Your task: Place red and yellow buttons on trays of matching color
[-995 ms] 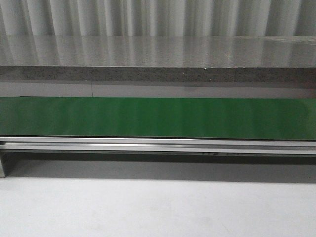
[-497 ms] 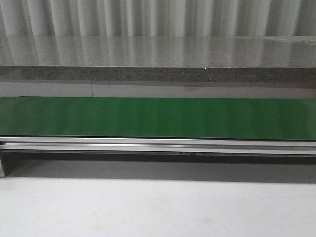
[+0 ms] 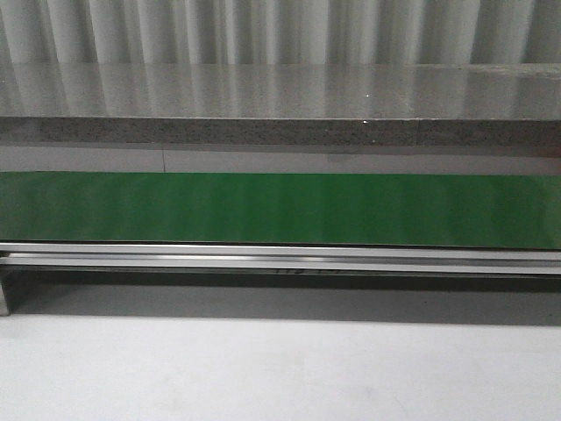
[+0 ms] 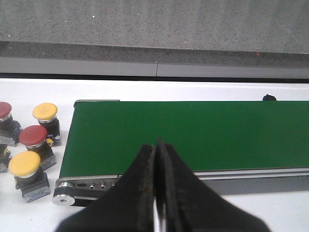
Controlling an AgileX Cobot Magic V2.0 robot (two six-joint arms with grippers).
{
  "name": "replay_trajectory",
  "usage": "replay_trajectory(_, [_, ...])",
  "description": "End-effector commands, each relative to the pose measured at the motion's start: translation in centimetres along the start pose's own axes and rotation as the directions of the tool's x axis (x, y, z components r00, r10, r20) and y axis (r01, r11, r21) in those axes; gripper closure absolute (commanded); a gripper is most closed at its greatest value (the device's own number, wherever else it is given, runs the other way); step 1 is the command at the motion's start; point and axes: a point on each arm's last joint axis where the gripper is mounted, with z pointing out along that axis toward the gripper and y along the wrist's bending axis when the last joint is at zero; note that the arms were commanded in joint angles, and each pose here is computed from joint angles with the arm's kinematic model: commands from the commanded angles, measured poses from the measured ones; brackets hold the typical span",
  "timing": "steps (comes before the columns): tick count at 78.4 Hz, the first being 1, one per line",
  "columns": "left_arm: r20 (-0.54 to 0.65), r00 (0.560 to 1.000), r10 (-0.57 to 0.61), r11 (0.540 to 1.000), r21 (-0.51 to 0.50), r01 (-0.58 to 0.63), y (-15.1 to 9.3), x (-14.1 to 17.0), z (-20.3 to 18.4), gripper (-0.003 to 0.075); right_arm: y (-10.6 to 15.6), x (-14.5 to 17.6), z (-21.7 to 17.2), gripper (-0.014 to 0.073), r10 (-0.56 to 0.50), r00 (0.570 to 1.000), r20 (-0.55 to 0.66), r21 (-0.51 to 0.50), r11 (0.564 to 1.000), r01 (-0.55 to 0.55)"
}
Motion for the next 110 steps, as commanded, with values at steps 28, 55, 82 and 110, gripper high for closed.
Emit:
replay_trajectory(28, [0.091,0.996,-0.008,1.0,0.021,0.006,-0.2,-1.4,-0.3,0.0741,0.0,-0.9,0.4,0.0025,0.052,0.998,0.047,-0.029,0.998,-0.051])
replay_trajectory(55, [0.091,0.996,-0.008,1.0,0.021,0.006,-0.2,-1.4,-0.3,0.0741,1.5,-1.0,-7.6,0.0191,0.016,0.955,0.296,-0.05,0.999,-0.002])
replay_trajectory(82, [0.091,0.996,-0.008,1.0,0.021,0.006,-0.2,-1.4,-0.3,0.0741,7.0,2.3,-14.4,0.0392,-0.156,0.879,0.451,-0.118,0.966,0.232])
replay_trajectory(110, [0.091,0.996,-0.008,1.0,0.021,0.006,-0.2,-1.4,-0.3,0.0741,11.6,9.6,-16.9,0.0657,-0.356,0.779,0.516,-0.214,0.827,0.52])
